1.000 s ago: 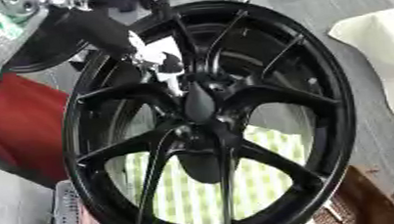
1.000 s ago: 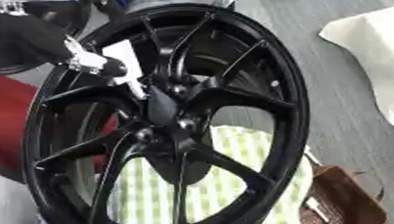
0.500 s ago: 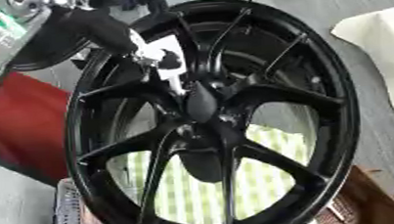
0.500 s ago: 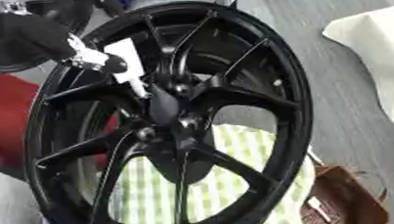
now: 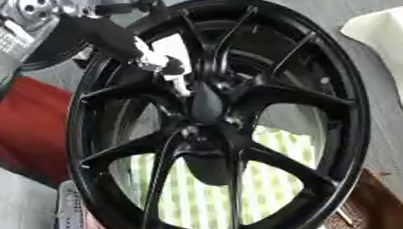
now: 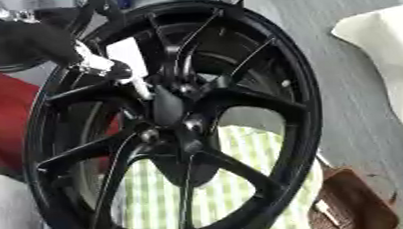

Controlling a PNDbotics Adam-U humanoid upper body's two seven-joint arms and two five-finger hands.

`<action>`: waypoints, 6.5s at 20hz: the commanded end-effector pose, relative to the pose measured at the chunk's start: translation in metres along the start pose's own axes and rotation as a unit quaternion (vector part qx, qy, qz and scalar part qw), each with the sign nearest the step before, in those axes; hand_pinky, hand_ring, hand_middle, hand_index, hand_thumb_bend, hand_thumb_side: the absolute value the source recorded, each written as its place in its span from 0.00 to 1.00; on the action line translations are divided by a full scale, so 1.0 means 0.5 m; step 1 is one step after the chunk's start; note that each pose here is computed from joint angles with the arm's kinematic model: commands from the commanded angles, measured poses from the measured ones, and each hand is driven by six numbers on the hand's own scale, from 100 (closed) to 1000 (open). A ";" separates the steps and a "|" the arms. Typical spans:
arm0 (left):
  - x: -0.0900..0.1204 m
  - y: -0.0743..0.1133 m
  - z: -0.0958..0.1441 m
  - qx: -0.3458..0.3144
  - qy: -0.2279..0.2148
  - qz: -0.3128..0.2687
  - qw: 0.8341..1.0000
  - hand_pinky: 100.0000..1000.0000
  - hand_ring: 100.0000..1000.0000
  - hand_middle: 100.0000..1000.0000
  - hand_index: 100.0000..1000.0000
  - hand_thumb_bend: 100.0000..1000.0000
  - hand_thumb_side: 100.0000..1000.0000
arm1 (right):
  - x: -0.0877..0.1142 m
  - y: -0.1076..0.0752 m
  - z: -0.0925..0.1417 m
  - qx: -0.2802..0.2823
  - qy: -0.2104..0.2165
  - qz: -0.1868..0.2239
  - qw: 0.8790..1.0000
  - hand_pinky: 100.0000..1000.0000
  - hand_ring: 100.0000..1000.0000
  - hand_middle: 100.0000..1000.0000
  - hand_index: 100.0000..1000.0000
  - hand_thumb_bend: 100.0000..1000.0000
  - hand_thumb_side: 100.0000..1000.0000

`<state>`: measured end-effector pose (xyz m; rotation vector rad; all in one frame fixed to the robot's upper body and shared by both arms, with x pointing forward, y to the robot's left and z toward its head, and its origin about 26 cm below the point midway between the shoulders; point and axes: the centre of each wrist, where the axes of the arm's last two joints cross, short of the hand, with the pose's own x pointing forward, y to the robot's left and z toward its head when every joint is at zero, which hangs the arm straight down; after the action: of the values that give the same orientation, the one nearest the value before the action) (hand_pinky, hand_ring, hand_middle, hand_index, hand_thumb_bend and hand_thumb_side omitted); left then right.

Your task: Pull the pin out of the wheel hub.

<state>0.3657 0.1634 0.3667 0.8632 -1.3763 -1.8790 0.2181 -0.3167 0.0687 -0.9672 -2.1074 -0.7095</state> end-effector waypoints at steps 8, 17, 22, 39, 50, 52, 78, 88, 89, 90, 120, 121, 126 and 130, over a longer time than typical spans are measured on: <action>-0.007 0.008 0.005 -0.007 0.010 -0.004 1.000 0.92 0.88 0.76 0.87 0.59 0.76 | 0.008 0.006 -0.005 -0.012 -0.002 -0.015 1.000 0.34 0.57 0.35 0.58 0.19 0.16; -0.006 0.006 0.001 -0.020 0.008 -0.005 1.000 0.92 0.87 0.75 0.86 0.58 0.74 | 0.008 0.010 -0.007 -0.016 0.001 -0.018 1.000 0.34 0.57 0.35 0.58 0.19 0.16; -0.008 0.004 -0.003 -0.015 0.017 0.000 1.000 0.91 0.84 0.69 0.81 0.45 0.71 | 0.010 0.015 -0.008 -0.017 0.003 -0.023 1.000 0.34 0.57 0.35 0.58 0.18 0.17; 0.007 0.012 -0.004 0.006 0.005 -0.008 1.000 0.84 0.69 0.49 0.68 0.28 0.57 | 0.012 0.022 -0.012 -0.024 0.008 -0.030 0.999 0.34 0.57 0.34 0.58 0.18 0.17; 0.016 0.018 0.006 0.000 0.012 -0.048 0.999 0.78 0.63 0.43 0.63 0.28 0.31 | 0.011 0.019 -0.014 -0.028 0.007 -0.033 0.999 0.34 0.57 0.34 0.58 0.19 0.16; 0.016 0.016 0.004 -0.006 0.014 -0.051 0.999 0.77 0.61 0.41 0.60 0.24 0.21 | 0.011 0.019 -0.014 -0.028 0.007 -0.034 0.999 0.34 0.57 0.34 0.58 0.19 0.16; 0.052 0.087 0.104 0.063 -0.037 -0.007 0.997 0.76 0.48 0.17 0.36 0.00 0.11 | 0.010 0.016 -0.012 -0.035 0.014 -0.034 0.999 0.35 0.57 0.34 0.58 0.20 0.16; -0.020 0.106 0.242 0.170 0.006 0.072 0.983 0.78 0.47 0.14 0.36 0.00 0.19 | 0.006 0.005 -0.007 -0.038 0.006 -0.027 0.999 0.35 0.57 0.34 0.58 0.21 0.16; -0.034 0.103 0.254 0.177 0.018 0.082 0.981 0.78 0.46 0.14 0.36 0.00 0.19 | 0.005 0.004 -0.006 -0.039 0.006 -0.026 0.999 0.35 0.57 0.34 0.58 0.21 0.16; -0.048 0.099 0.267 0.183 0.029 0.091 0.978 0.78 0.46 0.14 0.36 0.00 0.19 | 0.005 0.002 -0.006 -0.040 0.005 -0.025 0.999 0.35 0.57 0.34 0.58 0.21 0.16; -0.248 -0.225 0.318 0.124 0.228 0.212 0.942 0.96 0.91 0.86 0.92 0.46 0.82 | -0.002 -0.016 0.002 -0.058 -0.003 -0.026 0.998 0.36 0.58 0.35 0.58 0.23 0.16; -0.246 -0.234 0.322 0.124 0.233 0.209 0.942 0.96 0.91 0.86 0.92 0.46 0.84 | -0.002 -0.016 0.003 -0.058 -0.003 -0.026 0.998 0.36 0.58 0.35 0.58 0.23 0.16; -0.230 -0.247 0.329 0.131 0.235 0.206 0.941 0.96 0.90 0.84 0.91 0.43 0.87 | -0.002 -0.016 0.005 -0.055 -0.003 -0.027 0.998 0.36 0.58 0.35 0.58 0.24 0.16; -0.218 -0.238 0.331 0.157 0.228 0.218 0.936 0.93 0.81 0.71 0.82 0.00 0.77 | -0.002 -0.015 0.005 -0.056 -0.003 -0.027 0.998 0.36 0.58 0.35 0.58 0.24 0.16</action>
<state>0.2858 0.3703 0.2918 0.9328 -1.4008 -1.0692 0.2124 -0.3196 0.0618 -0.9716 -2.0829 -0.8245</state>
